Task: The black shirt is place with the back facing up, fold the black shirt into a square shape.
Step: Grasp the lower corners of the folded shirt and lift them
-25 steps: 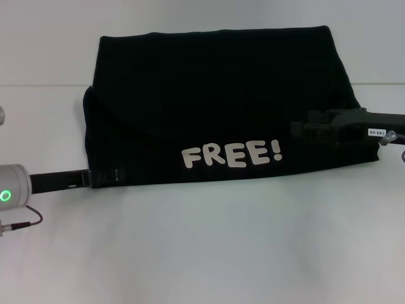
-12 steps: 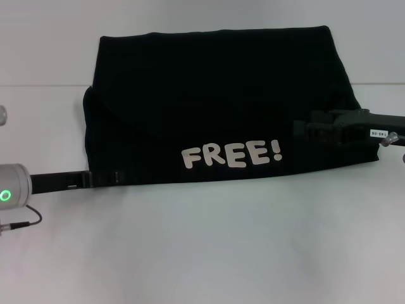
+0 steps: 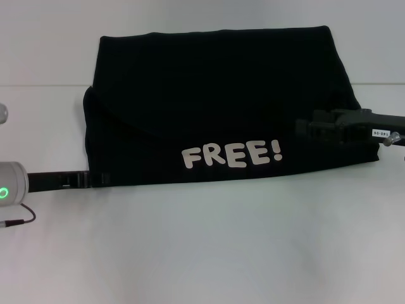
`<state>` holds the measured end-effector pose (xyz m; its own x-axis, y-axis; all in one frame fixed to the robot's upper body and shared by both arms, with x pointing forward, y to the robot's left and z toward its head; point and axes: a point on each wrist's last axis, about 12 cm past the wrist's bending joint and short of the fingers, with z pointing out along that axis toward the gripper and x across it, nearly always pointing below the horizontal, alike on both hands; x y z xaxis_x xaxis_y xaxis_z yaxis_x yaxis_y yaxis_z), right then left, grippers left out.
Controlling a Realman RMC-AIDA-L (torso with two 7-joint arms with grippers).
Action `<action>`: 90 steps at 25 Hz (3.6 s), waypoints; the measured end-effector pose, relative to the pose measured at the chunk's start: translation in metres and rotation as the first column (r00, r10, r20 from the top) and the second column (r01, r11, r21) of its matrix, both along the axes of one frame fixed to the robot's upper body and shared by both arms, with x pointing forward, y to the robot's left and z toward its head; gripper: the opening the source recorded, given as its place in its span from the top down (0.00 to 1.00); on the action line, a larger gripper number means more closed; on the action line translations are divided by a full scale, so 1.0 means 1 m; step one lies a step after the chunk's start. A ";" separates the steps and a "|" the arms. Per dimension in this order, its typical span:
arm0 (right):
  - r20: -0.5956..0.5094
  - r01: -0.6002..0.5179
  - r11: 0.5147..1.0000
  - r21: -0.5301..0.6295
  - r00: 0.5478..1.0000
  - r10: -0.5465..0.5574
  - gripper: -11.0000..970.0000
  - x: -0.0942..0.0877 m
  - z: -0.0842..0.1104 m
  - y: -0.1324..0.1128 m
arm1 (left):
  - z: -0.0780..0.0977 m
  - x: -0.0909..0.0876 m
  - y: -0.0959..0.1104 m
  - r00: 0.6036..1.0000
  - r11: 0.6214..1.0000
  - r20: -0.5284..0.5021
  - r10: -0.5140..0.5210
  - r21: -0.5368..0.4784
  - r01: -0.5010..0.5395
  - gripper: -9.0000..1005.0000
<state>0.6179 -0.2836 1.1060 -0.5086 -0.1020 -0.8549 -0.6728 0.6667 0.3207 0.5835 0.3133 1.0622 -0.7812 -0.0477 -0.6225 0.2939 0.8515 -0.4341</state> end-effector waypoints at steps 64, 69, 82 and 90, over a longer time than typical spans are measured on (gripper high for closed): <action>-0.261 0.323 0.924 -0.204 0.892 -0.370 0.95 0.000 -0.027 -0.045 | 0.017 0.008 0.007 0.998 0.998 0.022 -0.053 0.020 0.052 0.99; -0.263 0.298 0.945 -0.133 0.909 -0.323 0.98 -0.017 -0.024 -0.057 | 0.018 0.001 0.005 0.996 0.996 -0.004 -0.091 -0.018 0.091 0.99; -0.262 0.194 0.980 0.041 0.949 -0.177 0.98 -0.109 -0.033 -0.101 | 0.029 -0.043 0.024 0.974 0.970 -0.059 -0.219 -0.121 0.210 0.99; -0.221 0.122 0.989 0.085 0.970 -0.101 0.98 -0.155 -0.038 -0.116 | 0.031 -0.079 0.032 0.946 0.919 -0.022 -0.323 -0.247 0.308 0.99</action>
